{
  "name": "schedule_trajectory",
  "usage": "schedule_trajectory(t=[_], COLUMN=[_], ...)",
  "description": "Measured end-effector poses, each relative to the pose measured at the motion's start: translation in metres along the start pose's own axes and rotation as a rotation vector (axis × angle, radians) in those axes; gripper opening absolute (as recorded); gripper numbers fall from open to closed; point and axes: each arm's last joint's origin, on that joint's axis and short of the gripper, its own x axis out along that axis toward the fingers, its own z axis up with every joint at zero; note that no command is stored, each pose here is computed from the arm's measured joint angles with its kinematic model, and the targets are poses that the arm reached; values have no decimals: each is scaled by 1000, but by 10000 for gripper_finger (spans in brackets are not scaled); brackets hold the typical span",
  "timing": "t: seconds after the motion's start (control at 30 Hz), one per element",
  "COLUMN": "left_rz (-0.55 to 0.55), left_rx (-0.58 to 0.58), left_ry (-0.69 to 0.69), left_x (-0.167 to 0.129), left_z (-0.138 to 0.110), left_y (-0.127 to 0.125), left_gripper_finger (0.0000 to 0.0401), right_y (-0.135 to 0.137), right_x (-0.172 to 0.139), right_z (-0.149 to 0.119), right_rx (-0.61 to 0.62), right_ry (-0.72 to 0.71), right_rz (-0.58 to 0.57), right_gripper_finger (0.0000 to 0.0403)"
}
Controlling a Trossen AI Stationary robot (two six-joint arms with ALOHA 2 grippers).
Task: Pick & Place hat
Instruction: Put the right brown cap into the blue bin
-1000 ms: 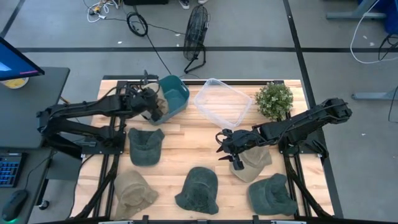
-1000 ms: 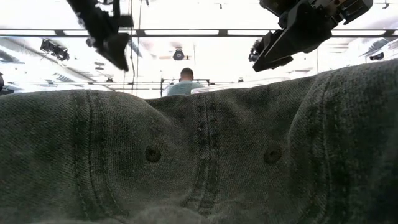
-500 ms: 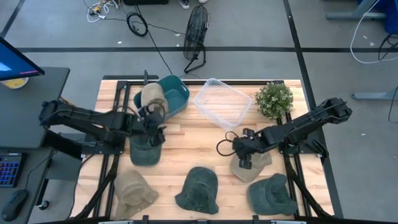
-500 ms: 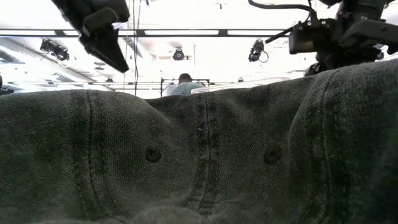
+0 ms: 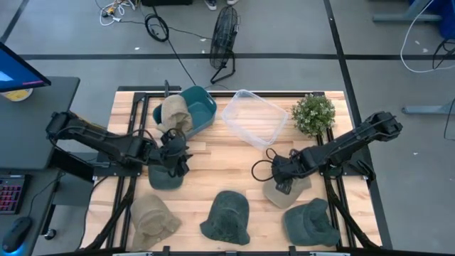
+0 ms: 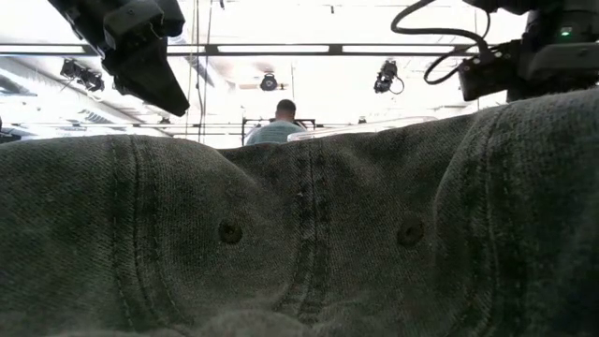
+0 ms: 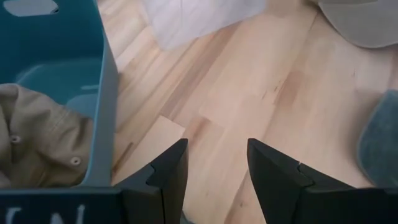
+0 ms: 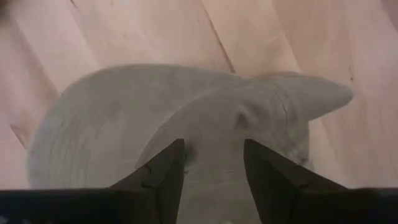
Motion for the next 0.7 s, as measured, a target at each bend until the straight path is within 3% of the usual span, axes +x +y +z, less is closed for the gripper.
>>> schedule_trajectory(t=[0.27,0.53,0.7], left_rz=[4,4,4], left_rx=[-1,6,8], left_ry=[-4,-3,-3], left_x=[0,0,0], left_z=[0,0,0], left_y=[0,0,0], left_gripper_finger=[169,169,169], right_y=[0,-5,1], right_x=[2,26,27], right_z=[-1,-10,-6], right_rx=[127,250,223], right_ry=[8,-18,-26], right_rz=[0,39,142], right_gripper_finger=[168,164,102])
